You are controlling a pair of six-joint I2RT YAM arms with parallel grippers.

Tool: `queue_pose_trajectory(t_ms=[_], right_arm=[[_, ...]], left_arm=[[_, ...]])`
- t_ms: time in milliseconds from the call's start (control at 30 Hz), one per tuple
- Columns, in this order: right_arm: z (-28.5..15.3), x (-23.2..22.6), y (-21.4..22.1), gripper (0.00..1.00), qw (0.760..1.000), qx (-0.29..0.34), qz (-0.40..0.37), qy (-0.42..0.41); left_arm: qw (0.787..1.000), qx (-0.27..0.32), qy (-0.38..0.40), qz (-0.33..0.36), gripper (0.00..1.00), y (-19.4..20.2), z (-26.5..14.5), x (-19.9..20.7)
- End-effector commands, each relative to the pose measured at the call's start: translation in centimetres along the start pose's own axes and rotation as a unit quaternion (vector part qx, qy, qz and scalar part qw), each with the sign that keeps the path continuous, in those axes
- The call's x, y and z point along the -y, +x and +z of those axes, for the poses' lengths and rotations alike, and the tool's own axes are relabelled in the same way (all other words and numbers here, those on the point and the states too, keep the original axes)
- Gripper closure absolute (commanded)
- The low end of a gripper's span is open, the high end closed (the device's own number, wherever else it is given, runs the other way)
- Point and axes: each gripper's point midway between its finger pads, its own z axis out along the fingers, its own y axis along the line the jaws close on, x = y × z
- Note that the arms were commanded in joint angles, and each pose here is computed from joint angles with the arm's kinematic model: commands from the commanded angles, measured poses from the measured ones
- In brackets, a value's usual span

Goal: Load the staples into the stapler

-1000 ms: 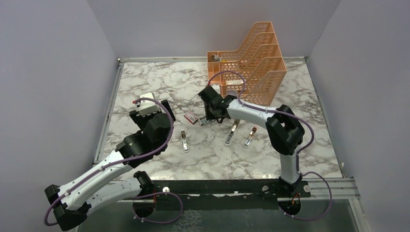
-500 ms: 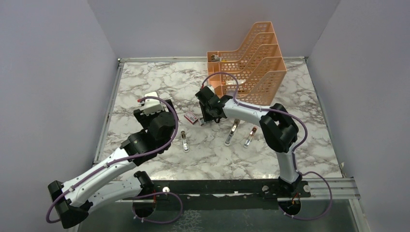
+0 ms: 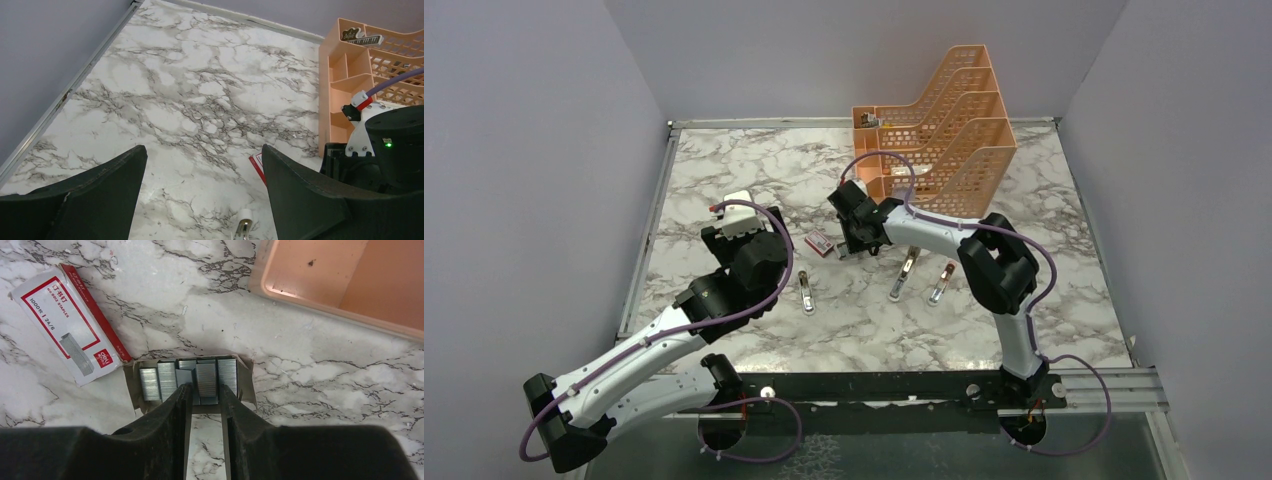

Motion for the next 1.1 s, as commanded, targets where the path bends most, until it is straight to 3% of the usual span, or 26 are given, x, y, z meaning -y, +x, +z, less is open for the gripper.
queue_pose_trajectory(t_ms=[0,400,733,1067], right_arm=[[0.5,0.0,0.0,0.68,1.0,-0.007,-0.009,0.004],[0.5,0.3,-0.2,0.77,1.0,-0.002,-0.006,0.012],[-1.8,0.7,-1.9,0.78,1.0,0.028,0.005,0.012],[-4.0,0.0,-0.6,0.77,0.999,0.008,0.022,-0.028]], left_arm=[[1.0,0.002,0.003,-0.005,0.14,-0.2,0.0,0.0],[1.0,0.002,0.001,-0.003,0.14,-0.1,0.1,0.0],[1.0,0.003,0.001,-0.004,0.15,-0.2,0.1,0.0],[1.0,0.003,0.003,-0.007,0.14,-0.3,0.0,0.0]])
